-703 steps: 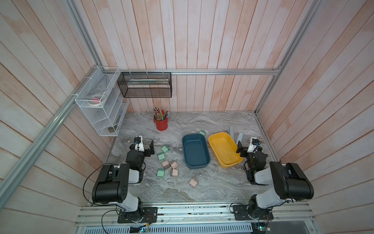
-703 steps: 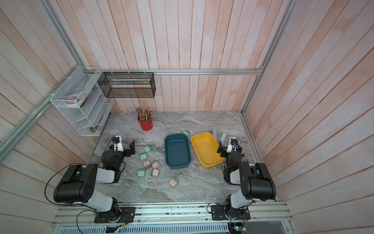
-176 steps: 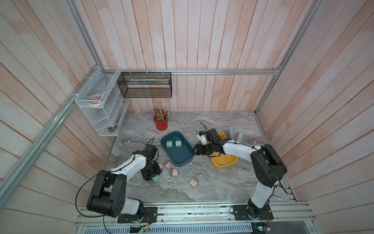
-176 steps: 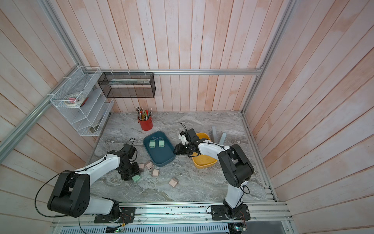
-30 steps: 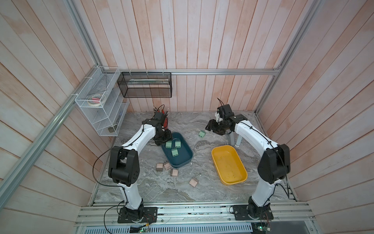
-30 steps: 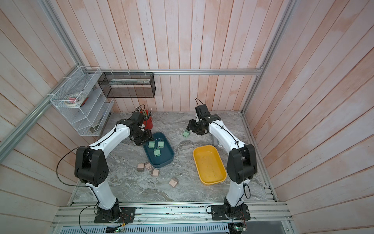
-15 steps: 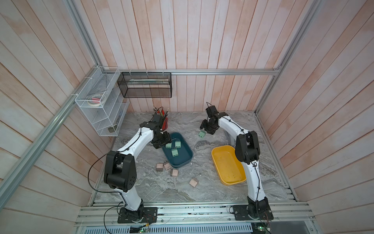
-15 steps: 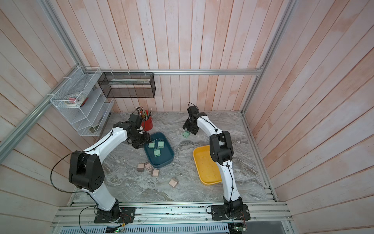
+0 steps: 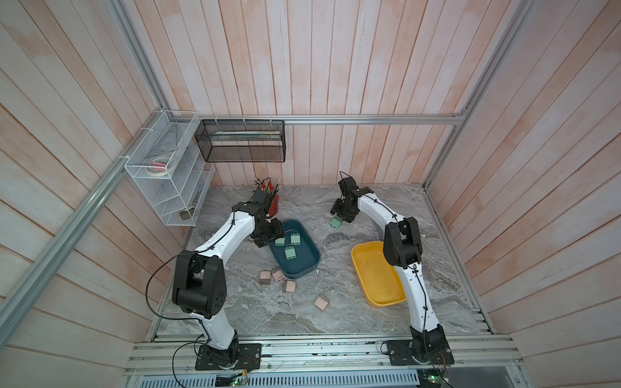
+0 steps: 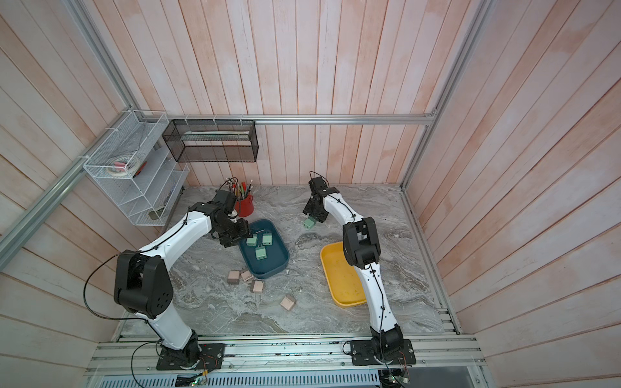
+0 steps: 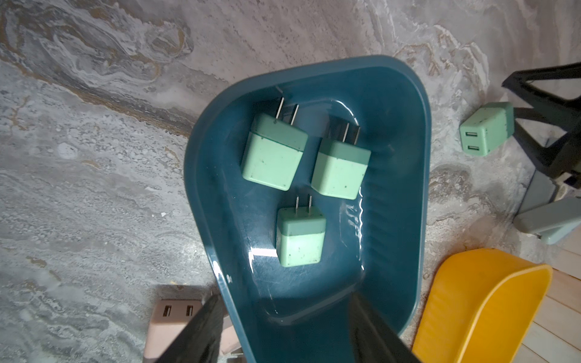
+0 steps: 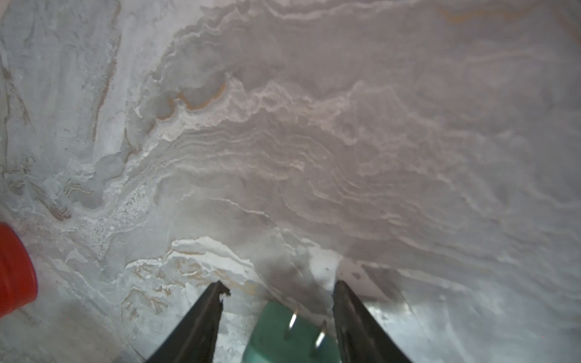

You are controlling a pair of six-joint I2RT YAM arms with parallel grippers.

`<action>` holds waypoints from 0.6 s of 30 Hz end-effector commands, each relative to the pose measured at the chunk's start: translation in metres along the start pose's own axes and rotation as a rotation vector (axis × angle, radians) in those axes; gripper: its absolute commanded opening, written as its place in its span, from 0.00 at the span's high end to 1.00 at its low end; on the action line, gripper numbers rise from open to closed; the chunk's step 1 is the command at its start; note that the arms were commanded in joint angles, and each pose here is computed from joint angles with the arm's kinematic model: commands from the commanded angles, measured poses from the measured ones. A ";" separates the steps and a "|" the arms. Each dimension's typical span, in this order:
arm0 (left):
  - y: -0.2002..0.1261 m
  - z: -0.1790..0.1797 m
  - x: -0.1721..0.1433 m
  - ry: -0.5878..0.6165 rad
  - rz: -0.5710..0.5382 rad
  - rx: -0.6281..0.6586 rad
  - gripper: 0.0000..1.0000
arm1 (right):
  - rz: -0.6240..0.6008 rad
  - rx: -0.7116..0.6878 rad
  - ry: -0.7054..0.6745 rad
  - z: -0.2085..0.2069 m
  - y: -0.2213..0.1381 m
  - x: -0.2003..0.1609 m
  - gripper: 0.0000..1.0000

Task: Place the plugs by color into the storage box
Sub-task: Move the plug to the center of the board.

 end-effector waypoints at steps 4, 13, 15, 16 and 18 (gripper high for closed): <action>-0.004 0.000 -0.001 0.005 -0.003 -0.009 0.34 | 0.061 -0.138 -0.075 -0.018 0.019 -0.027 0.46; 0.003 0.003 -0.003 -0.001 0.007 -0.001 0.34 | 0.070 -0.207 -0.125 -0.040 0.012 -0.046 0.43; 0.006 0.008 -0.003 -0.007 0.023 0.032 0.34 | 0.076 -0.218 -0.130 -0.043 0.012 -0.047 0.42; 0.009 0.012 -0.004 -0.012 0.033 0.039 0.33 | 0.079 -0.225 -0.133 -0.044 0.012 -0.048 0.42; 0.014 0.017 -0.004 -0.023 0.047 0.034 0.31 | 0.085 -0.230 -0.136 -0.047 0.011 -0.049 0.44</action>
Point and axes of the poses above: each gripper's point midway between its finger pads, its own y axis out along the fingers, its own z axis along the line the jaws close on, x = y × z, the point moved 7 cm from there along -y, back along the fingers, and after that the axes turned 14 degrees about y, right-handed, at the moved point
